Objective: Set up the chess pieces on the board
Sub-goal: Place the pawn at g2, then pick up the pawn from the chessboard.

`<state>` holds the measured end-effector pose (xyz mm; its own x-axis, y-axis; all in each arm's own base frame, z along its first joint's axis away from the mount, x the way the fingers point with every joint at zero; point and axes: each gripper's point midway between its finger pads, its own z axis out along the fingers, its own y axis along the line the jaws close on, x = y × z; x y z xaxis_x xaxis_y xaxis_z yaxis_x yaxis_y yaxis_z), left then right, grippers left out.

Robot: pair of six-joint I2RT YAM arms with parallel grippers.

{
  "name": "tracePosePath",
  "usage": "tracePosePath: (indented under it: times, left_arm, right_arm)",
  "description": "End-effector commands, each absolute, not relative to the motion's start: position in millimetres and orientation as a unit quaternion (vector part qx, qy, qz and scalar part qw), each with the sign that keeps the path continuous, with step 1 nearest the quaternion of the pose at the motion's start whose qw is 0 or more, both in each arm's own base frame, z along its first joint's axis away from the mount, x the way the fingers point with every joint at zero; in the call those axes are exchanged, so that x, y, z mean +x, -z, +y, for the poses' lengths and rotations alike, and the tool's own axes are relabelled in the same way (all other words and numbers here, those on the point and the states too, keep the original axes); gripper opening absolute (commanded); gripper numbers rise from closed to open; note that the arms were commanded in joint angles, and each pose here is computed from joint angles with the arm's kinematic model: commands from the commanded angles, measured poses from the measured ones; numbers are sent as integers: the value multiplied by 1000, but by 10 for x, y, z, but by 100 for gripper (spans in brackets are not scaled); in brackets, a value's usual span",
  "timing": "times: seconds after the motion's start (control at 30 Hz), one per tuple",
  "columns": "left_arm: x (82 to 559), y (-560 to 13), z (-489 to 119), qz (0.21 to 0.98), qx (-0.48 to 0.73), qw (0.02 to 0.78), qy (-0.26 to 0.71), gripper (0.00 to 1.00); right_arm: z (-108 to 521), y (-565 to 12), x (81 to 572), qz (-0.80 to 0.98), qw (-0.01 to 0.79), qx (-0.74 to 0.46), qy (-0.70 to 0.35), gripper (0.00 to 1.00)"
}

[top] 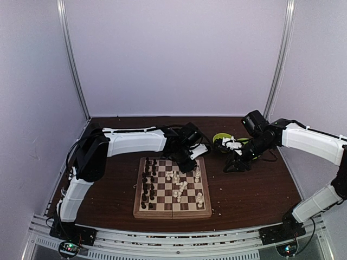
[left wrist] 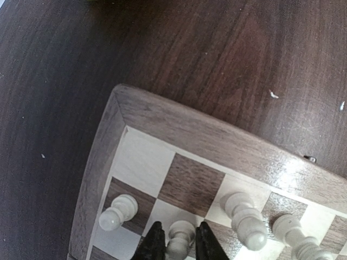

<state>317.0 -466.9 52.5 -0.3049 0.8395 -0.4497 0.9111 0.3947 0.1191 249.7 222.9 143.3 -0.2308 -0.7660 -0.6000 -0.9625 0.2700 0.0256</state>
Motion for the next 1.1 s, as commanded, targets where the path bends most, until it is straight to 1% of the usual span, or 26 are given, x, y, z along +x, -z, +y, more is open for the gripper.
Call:
tracePosePath:
  times: [0.0,0.2,0.37,0.57,0.67,0.87,0.97,1.07]
  left_arm:
    - [3265,-605,-4722,804,536,243,86,24]
    - [3244,-892,-4732,803,526,261,103,28]
    - [3159,-1340,-4547,805,507,287,109,30]
    - [2848,-1614,-4218,811,494,285,129,31]
    - [2613,-1554,-4103,805,512,266,137,27]
    - [1906,-1241,-4050,755,601,183,187,28]
    - [1756,-1074,-4010,742,625,157,185,27]
    - [1742,-941,-3978,740,633,144,176,27]
  right_arm:
    - [2196,-1391,2506,762,236,-570,-195,39]
    - [2196,-1387,2508,763,235,-570,-195,39]
    - [2198,-1384,2505,763,234,-570,-196,39]
    - [2198,-1386,2502,763,231,-571,-197,39]
    - [2198,-1402,2503,762,234,-571,-196,39]
    - [2205,-1432,2499,760,237,-572,-198,39]
    - [2202,-1433,2499,760,236,-572,-197,39]
    - [2198,-1442,2497,760,237,-572,-196,39]
